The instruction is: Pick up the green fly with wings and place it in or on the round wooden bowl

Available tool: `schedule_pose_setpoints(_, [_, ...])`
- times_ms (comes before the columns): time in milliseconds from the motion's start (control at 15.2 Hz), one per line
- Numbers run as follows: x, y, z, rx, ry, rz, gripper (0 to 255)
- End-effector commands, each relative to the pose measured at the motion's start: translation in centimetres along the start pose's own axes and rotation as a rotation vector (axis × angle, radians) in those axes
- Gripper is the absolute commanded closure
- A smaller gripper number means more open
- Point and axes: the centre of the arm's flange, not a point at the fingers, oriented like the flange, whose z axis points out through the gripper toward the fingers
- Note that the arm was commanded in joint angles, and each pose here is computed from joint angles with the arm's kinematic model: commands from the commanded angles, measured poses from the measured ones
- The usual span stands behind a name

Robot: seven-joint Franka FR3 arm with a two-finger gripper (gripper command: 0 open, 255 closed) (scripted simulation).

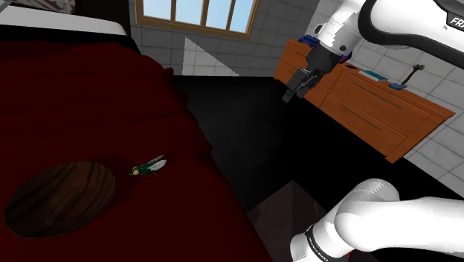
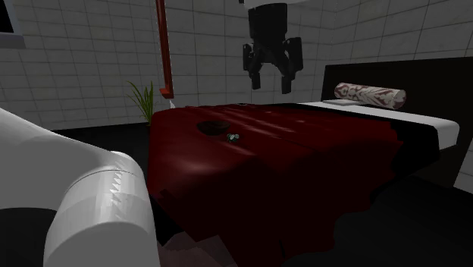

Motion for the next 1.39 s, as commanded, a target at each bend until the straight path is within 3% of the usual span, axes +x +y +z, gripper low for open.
schedule_pose_setpoints(0, [0.0,0.0,0.0,0.0,0.0,0.0,0])
schedule_pose_setpoints(660, [8.1,-7.3,7.7,0.066,-0.067,-0.23,0])
schedule_pose_setpoints(1320, [13.7,-16.6,15.3,0.131,-0.133,-0.46,0])
